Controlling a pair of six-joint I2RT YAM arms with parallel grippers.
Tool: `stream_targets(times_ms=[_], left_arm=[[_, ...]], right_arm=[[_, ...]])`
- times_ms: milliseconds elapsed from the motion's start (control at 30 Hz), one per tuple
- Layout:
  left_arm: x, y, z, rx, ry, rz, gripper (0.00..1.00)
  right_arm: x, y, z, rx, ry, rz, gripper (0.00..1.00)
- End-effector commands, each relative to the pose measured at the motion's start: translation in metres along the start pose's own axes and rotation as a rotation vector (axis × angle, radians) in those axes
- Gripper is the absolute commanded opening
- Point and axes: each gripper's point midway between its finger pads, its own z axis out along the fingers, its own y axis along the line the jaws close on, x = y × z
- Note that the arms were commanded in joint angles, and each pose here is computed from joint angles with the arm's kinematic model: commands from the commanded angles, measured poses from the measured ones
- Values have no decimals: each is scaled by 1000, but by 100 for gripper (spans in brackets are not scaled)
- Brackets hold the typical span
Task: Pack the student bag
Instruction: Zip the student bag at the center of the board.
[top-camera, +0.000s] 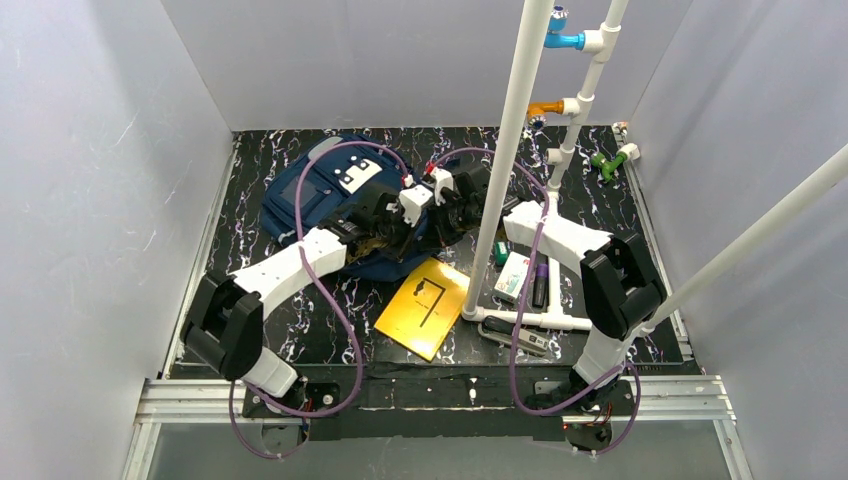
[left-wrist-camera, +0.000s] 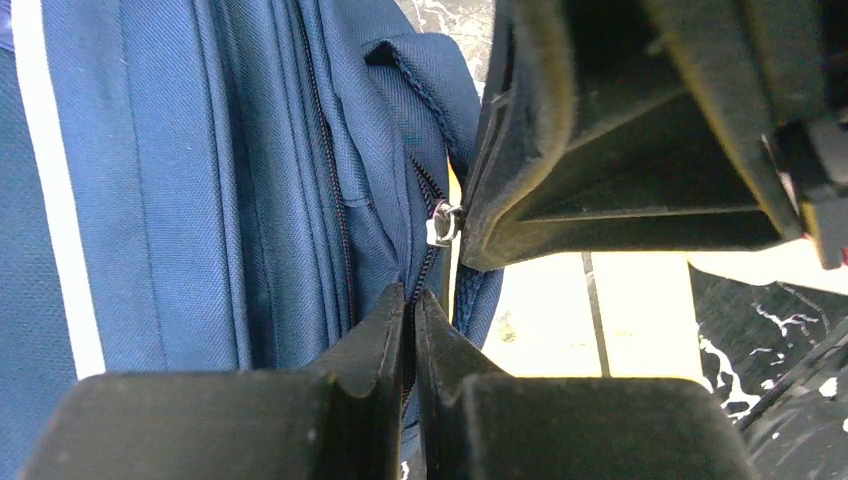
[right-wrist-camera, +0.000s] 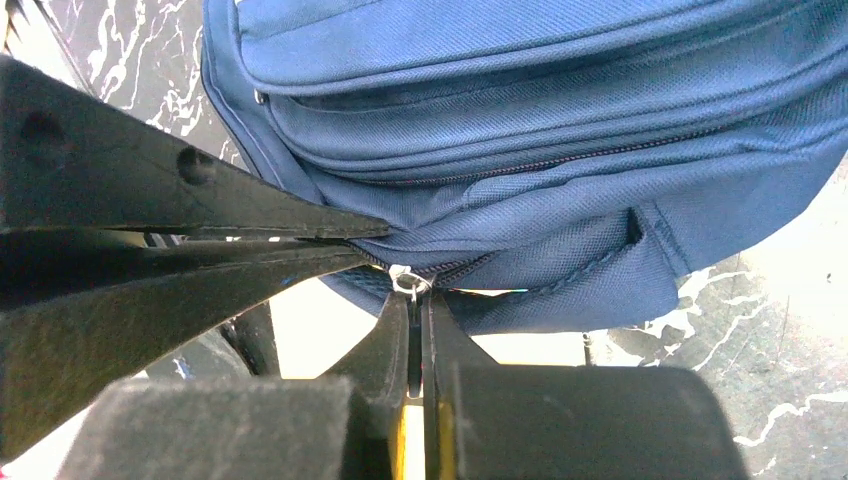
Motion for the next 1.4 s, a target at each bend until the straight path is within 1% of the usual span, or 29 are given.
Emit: stream_targets(times_ms=[0, 67, 100, 167, 233, 300, 400, 433, 533, 700, 800, 867, 900, 933, 967, 1067, 1133, 1233, 1367], left_arm=[[-3, 43, -57, -228, -4, 145, 0], [0, 56, -82, -282, -1, 163, 0], [2, 60, -94, -295, 4, 164, 0], [6, 65, -115, -315, 12, 157, 0], [10, 59, -128, -297, 8, 173, 0], [12, 52, -136, -274, -21, 175, 0], [20, 44, -147, -259, -60, 172, 0], [23, 46, -154, -283, -80, 176, 0], [30, 53, -169, -351, -104, 193, 0], [21, 60, -191, -424, -164, 200, 0], [21, 79, -206, -556, -142, 165, 0], [22, 89, -212, -617, -117, 154, 0], [19, 90, -215, -630, -127, 151, 0], [15, 90, -216, -632, -152, 150, 0], [10, 87, -218, -617, -186, 154, 0], [-1, 72, -228, -551, -281, 170, 0], [-3, 68, -241, -553, -334, 175, 0], [-3, 65, -260, -575, -384, 184, 0], [0, 63, -274, -586, -393, 176, 0]], right_arm=[[-36, -4, -35, 101, -59, -171, 1], [-27, -19, -38, 143, -35, -214, 1], [-24, -24, -39, 154, -35, -261, 1], [-25, -28, -45, 176, -66, -340, 1], [-23, -27, -46, 158, -56, -404, 1], [-23, -23, -43, 109, -29, -443, 1], [-27, -34, -34, 116, 26, -422, 1], [-24, -42, -30, 124, 64, -410, 1], [-27, -67, -24, 163, 115, -391, 1], [-56, -96, -20, 254, 51, -433, 1], [-62, -82, -31, 144, 9, -408, 1], [-70, -71, -38, 109, -74, -411, 1], [-74, -69, -40, 112, -108, -420, 1], [-80, -69, -39, 117, -140, -432, 1], [-80, -71, -36, 117, -144, -430, 1], [-84, -77, -13, 63, -152, -428, 1], [-93, -81, -2, 52, -196, -421, 1], [-111, -87, 13, 44, -274, -430, 1], [-122, -111, 35, 88, -238, -399, 1]])
